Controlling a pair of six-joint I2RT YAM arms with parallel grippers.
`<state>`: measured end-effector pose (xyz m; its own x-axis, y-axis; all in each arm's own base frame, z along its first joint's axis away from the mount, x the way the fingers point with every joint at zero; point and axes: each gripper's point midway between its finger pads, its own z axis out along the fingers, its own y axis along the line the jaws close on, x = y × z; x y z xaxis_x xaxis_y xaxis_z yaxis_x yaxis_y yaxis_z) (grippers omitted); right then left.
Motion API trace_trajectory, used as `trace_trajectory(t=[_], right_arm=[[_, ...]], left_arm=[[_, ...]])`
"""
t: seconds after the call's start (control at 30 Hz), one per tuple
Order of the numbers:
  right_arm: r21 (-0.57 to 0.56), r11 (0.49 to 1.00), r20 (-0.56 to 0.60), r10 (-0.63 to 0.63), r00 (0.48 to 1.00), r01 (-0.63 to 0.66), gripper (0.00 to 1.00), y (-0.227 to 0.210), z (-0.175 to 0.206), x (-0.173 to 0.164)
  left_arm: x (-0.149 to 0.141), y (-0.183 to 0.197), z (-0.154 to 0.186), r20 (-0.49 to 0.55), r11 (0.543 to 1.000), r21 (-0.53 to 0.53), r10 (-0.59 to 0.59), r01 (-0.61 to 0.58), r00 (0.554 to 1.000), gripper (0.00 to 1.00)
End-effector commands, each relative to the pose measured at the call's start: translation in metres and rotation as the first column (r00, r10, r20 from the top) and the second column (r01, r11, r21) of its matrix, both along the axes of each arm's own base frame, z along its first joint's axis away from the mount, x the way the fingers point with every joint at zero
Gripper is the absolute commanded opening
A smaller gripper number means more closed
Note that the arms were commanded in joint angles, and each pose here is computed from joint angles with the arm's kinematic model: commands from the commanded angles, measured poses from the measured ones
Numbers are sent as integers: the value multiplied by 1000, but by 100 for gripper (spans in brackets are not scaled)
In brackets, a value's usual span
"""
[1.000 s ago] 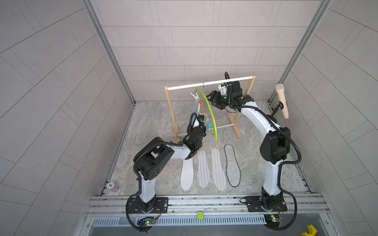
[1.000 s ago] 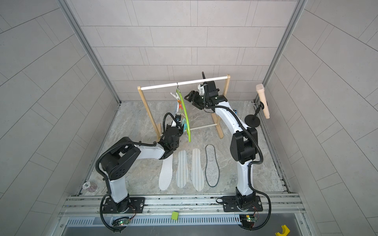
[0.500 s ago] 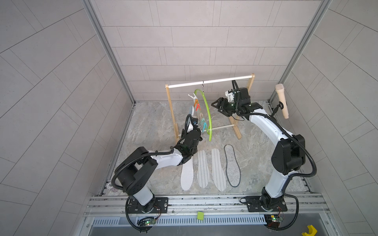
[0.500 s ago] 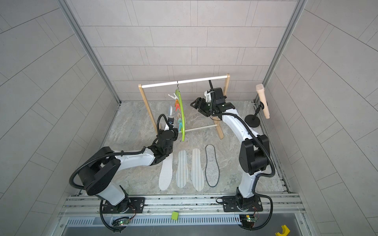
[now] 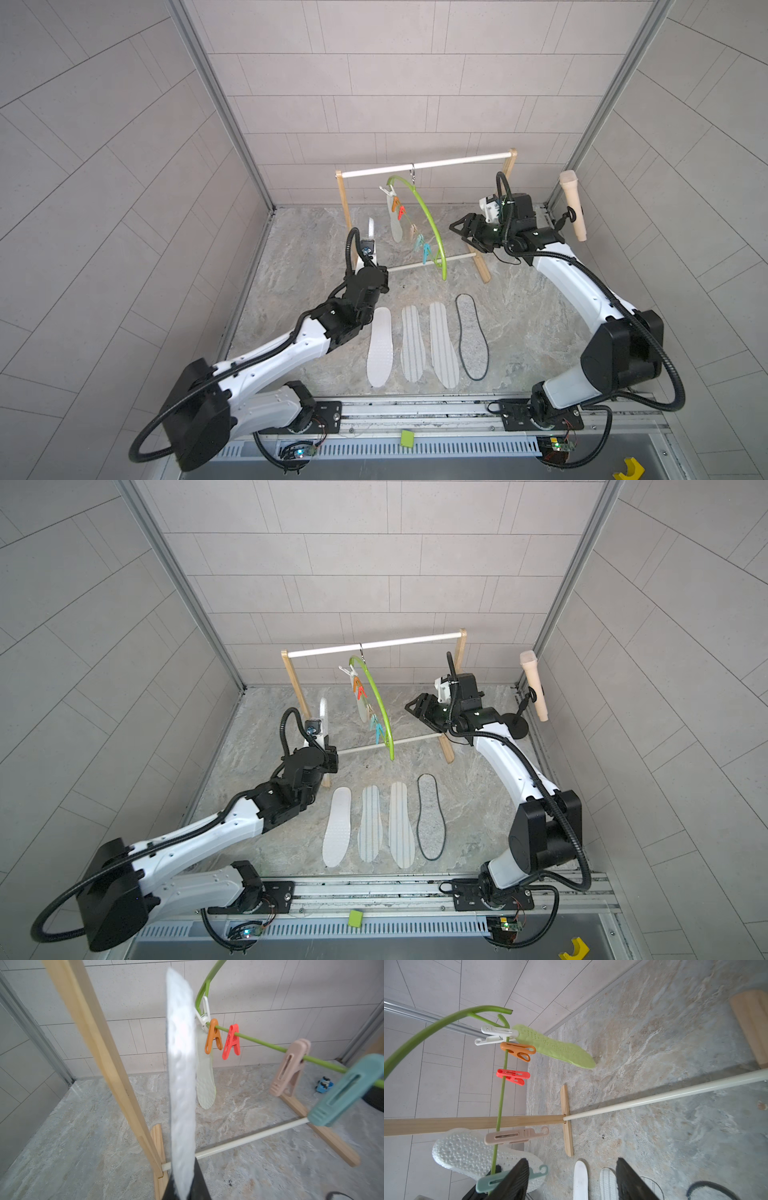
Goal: Take the shoe insoles off the hanger
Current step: Adjust the insole.
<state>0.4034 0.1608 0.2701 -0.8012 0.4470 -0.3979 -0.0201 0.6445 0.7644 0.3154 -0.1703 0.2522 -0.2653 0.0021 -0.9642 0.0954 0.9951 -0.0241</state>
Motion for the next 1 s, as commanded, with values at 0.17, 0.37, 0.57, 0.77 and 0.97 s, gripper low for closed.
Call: trace_trajectory(t=[0.17, 0.37, 0.57, 0.77, 0.97], right_arm=[[-33, 999, 76, 3, 997, -1, 63, -37, 41, -82], [14, 999, 400, 40, 916, -49, 65, -35, 133, -138], [85, 976, 508, 128, 852, -198, 67, -14, 197, -178], [175, 909, 550, 228, 803, -378, 74, 38, 231, -196], [178, 872, 530, 305, 791, -456, 77, 80, 233, -201]], left_arm=[[-58, 7, 37, -76, 946, -274, -203, 176, 976, 0], [-84, -25, 108, 28, 775, -512, -415, 369, 909, 0], [-94, -59, 173, 132, 607, -608, -558, 512, 819, 0], [-105, -91, 225, 242, 384, -696, -670, 607, 702, 0], [-110, -93, 261, 359, 271, -703, -663, 657, 657, 0]])
